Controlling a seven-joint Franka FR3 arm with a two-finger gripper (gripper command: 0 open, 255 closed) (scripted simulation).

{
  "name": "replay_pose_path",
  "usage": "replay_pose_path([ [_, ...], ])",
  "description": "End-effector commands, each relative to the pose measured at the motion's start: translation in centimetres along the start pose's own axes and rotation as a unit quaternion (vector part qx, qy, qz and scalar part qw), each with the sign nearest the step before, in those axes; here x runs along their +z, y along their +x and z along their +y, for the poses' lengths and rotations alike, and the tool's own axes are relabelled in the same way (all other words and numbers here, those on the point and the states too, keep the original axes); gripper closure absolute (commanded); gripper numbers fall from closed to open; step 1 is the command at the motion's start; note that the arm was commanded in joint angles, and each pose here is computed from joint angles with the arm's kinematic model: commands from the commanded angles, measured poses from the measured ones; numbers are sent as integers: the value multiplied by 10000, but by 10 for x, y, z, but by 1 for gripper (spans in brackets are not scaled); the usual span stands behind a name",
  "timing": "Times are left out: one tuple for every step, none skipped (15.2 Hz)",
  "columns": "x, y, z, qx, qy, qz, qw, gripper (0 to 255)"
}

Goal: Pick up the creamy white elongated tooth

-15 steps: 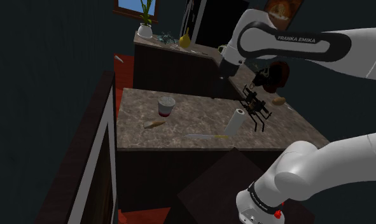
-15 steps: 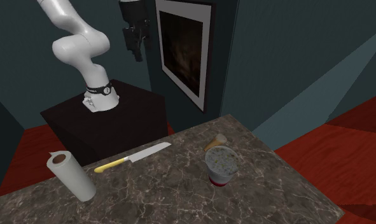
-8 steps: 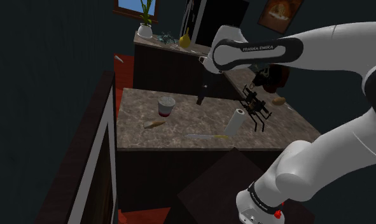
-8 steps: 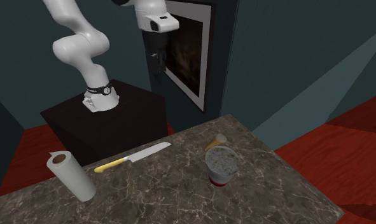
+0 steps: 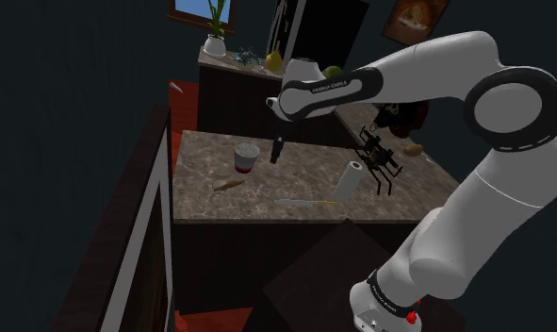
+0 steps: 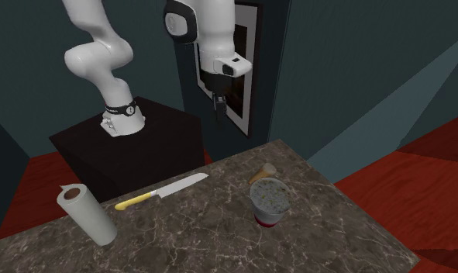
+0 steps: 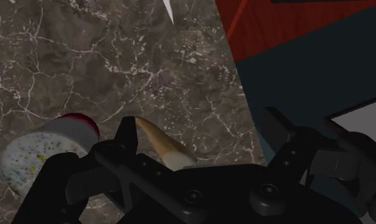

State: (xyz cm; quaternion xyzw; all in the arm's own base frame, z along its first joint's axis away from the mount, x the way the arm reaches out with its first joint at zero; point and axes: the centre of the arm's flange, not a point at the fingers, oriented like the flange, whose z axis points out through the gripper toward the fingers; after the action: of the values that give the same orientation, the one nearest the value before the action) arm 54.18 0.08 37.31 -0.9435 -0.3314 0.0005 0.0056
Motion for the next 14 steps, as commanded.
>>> replay_pose_path([
  [22, 19, 4, -237, -23, -43, 9997, 0],
  [32, 28, 6, -350, -36, -62, 9994, 0],
  [42, 37, 9, -463, -49, -82, 9989, 0],
  [52, 46, 11, -577, -61, -102, 9983, 0],
  [62, 54, 13, -690, -74, -122, 9975, 0],
  [72, 63, 15, -803, -86, -142, 9966, 0],
  [82, 72, 16, -916, -99, -161, 9956, 0],
  [92, 81, 18, -1029, -112, -181, 9945, 0],
  [102, 90, 19, -1142, -124, -201, 9932, 0],
  [113, 98, 20, -1255, -137, -221, 9918, 0],
  [123, 107, 21, -1367, -149, -240, 9902, 0],
  [133, 116, 22, -1480, -162, -260, 9885, 0],
  [143, 125, 23, -1592, -175, -279, 9867, 0],
  [154, 133, 23, -1704, -187, -299, 9847, 0],
])
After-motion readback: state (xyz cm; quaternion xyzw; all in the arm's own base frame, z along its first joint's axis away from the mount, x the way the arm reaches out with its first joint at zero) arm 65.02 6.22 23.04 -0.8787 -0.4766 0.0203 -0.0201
